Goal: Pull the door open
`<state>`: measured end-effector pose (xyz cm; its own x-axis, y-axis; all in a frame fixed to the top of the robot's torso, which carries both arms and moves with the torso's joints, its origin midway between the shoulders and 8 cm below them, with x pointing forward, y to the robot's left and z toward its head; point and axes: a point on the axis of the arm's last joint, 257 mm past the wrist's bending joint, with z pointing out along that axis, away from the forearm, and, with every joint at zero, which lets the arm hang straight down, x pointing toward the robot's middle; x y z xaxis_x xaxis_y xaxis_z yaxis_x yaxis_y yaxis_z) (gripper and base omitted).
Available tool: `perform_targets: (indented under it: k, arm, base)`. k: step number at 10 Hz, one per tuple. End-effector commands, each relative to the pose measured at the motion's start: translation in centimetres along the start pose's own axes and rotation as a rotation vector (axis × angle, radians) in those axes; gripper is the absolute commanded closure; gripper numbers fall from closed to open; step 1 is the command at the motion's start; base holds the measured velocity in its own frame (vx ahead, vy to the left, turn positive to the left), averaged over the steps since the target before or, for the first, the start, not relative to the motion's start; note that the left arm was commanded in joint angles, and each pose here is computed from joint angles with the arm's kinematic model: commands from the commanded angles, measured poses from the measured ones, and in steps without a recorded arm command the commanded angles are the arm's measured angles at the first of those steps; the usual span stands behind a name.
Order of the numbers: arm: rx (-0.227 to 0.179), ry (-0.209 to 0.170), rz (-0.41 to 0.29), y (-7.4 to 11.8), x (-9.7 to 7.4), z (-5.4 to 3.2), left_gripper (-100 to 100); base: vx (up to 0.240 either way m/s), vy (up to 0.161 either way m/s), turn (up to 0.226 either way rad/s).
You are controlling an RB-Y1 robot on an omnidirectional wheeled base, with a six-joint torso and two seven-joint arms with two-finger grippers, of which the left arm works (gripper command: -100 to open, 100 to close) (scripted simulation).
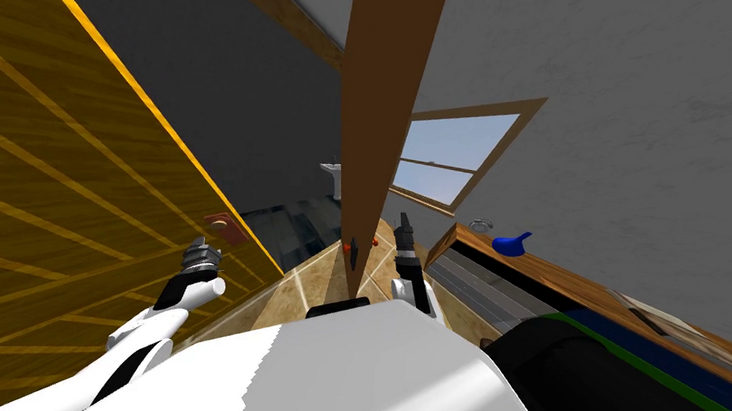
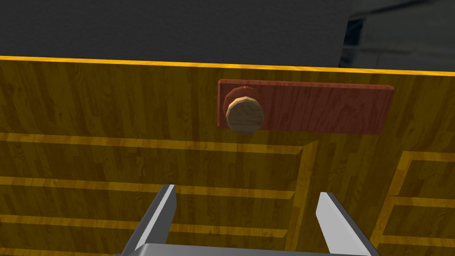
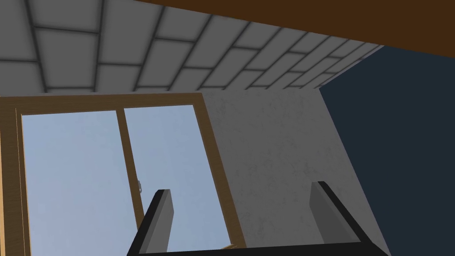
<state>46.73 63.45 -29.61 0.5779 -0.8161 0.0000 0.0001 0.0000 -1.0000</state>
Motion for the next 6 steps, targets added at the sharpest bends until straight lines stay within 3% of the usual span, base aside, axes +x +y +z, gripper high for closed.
perform_targets:
  k: [1,2,3,6]
  arm:
    - [0.000,-0.033,0.001,0.0,-1.6,-0.08,-100]
    - [0.001,-0.048,0.001,0.0,-2.3,-0.13,-100]
    - [0.001,-0.048,0.001,0.0,-2.3,-0.13,-100]
    - [0.001,-0.120,0.001,0.0,-5.8,-0.49,-100]
  base:
    - [0.026,0.075,-0.235]
    - [0.022,0.133,-0.269]
    - [-0.005,0.110,-0.088]
    - [0.022,0.110,-0.251]
